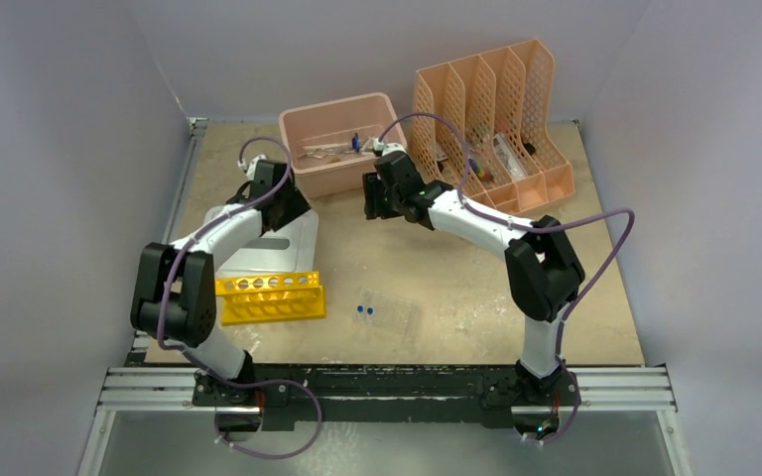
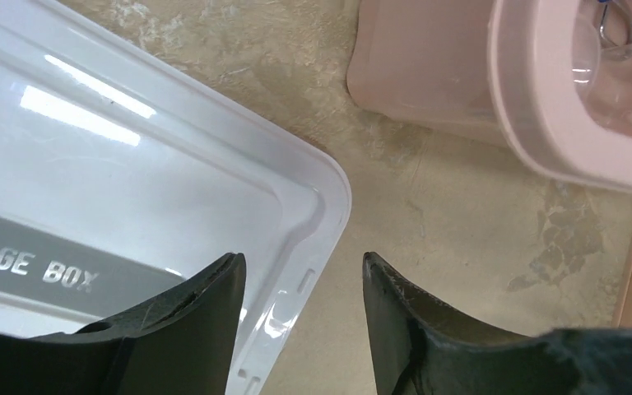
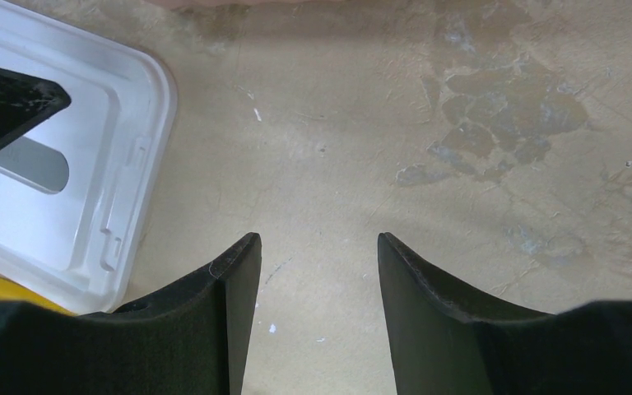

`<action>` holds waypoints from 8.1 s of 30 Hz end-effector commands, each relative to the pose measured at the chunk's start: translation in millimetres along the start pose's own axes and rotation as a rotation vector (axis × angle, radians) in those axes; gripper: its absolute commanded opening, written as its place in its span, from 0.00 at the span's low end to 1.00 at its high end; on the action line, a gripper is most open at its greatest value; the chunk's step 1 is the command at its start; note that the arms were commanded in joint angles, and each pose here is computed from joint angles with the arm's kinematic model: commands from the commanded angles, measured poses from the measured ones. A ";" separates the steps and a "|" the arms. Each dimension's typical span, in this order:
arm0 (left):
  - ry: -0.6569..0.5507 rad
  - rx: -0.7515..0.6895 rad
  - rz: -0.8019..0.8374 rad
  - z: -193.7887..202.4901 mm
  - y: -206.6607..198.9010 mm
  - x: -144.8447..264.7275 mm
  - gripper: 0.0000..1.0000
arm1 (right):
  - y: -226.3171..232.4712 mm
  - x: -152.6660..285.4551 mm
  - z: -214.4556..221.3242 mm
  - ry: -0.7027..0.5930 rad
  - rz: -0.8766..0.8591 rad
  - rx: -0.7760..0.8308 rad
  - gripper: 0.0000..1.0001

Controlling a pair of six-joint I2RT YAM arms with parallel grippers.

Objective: Organize the chemistry lab equipment

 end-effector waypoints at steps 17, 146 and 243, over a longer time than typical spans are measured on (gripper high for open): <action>0.067 -0.173 0.122 28.7 15.2 28.7 0.54 | 19.2 -44.6 -86.5 -0.173 -0.042 0.088 0.56; 0.264 0.071 0.234 49.6 -5.3 63.6 0.72 | -59.0 54.6 67.2 0.507 -0.128 -0.211 0.00; 0.240 0.478 0.602 -136.6 -69.5 24.0 0.16 | -96.8 7.2 -134.2 -0.270 0.140 0.003 0.58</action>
Point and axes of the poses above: each gripper's point midway between its finger pads, its own x axis back along the fingers, its own y axis along the line the jaws close on, z = x × y, the point moved 7 cm from there along x, back along the fingers, and after that the axes turned 13 degrees about x, right-handed, at the moved point
